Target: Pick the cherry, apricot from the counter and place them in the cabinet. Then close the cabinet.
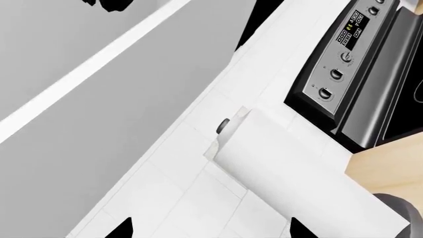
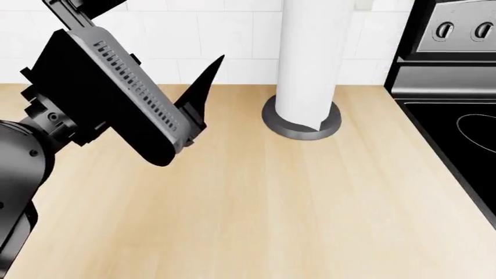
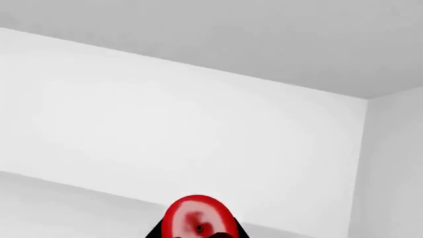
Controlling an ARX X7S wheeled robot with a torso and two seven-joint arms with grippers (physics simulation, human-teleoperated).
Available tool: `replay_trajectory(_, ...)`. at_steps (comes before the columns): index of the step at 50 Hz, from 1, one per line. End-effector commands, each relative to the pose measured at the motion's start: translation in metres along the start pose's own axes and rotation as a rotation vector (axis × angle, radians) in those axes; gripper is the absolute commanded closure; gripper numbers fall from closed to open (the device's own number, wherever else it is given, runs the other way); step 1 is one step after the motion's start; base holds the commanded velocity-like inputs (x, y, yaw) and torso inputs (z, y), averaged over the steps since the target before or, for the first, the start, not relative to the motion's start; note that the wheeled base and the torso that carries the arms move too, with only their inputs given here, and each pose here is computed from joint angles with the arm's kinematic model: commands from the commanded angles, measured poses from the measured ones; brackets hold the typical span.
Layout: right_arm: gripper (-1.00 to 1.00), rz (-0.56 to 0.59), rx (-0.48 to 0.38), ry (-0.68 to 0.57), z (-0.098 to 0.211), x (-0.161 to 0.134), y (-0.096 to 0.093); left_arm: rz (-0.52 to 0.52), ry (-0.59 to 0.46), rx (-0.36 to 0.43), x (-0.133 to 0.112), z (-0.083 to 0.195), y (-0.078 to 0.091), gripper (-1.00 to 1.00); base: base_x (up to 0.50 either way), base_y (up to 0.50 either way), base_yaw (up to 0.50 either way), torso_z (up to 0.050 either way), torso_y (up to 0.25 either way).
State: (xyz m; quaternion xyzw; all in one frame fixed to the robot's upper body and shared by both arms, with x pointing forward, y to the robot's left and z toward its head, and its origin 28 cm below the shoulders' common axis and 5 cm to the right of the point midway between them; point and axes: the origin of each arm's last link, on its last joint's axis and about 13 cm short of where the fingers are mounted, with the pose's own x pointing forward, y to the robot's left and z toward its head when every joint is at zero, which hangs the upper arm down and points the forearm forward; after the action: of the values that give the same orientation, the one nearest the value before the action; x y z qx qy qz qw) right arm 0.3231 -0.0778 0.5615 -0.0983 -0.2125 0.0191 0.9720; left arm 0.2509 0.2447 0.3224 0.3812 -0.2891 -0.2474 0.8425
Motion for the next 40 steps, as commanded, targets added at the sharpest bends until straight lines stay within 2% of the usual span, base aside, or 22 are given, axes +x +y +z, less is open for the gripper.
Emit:
replay_trajectory(1, 1.00, 0.008, -0.025, 0.013, -0.0010, -0.0001, -0.0001, 0.003, 0.001, -0.001, -0.0012, 0.0008, -0.0004, -1.00, 0.00, 0.00, 0.00, 0.000, 0.000)
replay_trajectory(4, 1.00, 0.012, -0.028, 0.016, -0.0016, 0.0000, 0.0001, 0.003, 0.001, -0.001, -0.0015, 0.0015, -0.0005, -1.00, 0.00, 0.00, 0.00, 0.000, 0.000)
replay_trajectory(5, -1.00, 0.013, -0.030, 0.018, -0.0021, 0.0001, 0.0001, 0.003, 0.001, -0.002, -0.0016, 0.0016, -0.0005, -1.00, 0.00, 0.00, 0.00, 0.000, 0.000)
replay_trajectory(32, -1.00, 0.015, -0.067, 0.043, -0.0029, -0.0008, -0.0031, 0.005, 0.002, 0.000, -0.0017, 0.0010, -0.0001, -1.00, 0.00, 0.00, 0.00, 0.000, 0.000)
replay_trajectory(40, -1.00, -0.016, -0.048, -0.019, 0.0046, -0.0013, -0.0079, 0.006, 0.002, 0.001, -0.0021, 0.0009, -0.0001, -1.00, 0.00, 0.00, 0.00, 0.000, 0.000)
